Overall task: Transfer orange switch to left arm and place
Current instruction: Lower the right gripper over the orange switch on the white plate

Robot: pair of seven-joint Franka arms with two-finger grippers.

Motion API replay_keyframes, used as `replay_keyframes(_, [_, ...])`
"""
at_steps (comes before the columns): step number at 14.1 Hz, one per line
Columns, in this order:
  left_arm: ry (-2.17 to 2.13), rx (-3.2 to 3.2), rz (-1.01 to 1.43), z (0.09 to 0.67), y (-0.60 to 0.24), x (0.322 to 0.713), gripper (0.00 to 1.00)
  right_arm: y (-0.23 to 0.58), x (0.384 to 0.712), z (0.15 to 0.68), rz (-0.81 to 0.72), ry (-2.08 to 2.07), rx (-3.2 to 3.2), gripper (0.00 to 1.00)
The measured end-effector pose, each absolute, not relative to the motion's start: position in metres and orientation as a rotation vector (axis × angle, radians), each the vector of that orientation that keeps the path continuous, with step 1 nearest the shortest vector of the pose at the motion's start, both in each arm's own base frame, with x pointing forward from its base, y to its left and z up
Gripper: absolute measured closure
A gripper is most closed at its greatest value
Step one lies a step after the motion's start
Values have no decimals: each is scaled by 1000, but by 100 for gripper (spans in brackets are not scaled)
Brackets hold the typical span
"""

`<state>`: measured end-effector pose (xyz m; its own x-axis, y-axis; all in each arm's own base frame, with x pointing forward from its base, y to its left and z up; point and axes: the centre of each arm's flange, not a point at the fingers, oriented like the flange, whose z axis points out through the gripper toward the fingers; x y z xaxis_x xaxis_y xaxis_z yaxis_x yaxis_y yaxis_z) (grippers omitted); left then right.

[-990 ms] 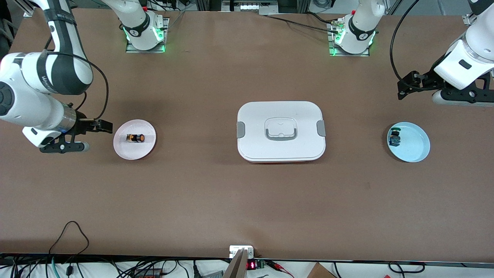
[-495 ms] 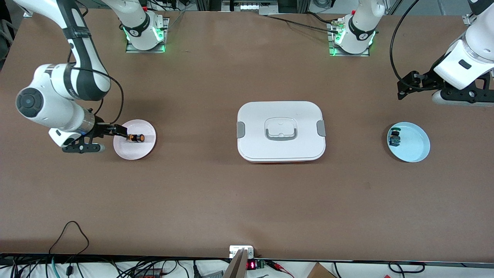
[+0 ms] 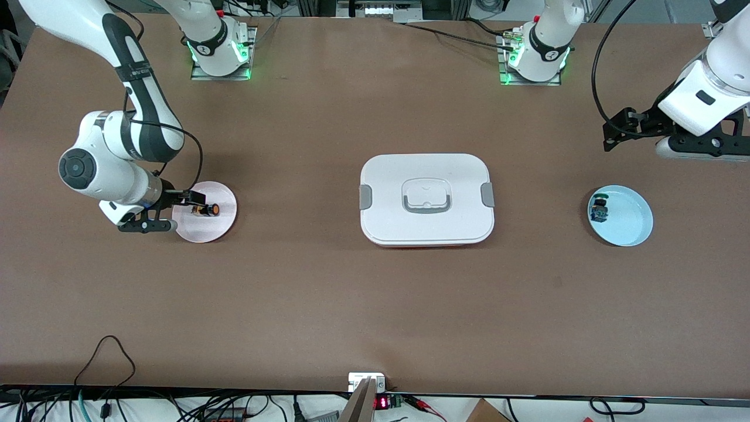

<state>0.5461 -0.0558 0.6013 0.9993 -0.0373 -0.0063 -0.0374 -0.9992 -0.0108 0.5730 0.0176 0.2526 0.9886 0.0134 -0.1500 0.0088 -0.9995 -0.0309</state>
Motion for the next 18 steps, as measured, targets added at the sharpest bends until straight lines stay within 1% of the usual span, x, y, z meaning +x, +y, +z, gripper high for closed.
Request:
replay_keyframes(6, [59,-3130,9,601,-56,546,0,18,573,224,250,-14,-3101,0])
replay_keyframes(13, [59,-3130,9,601,-56,546,0,34,575,214,216,-51,-3095,0])
replay_keyframes(18, [59,-3130,9,601,-56,546,0,34,573,203,235,-52,-3094,0])
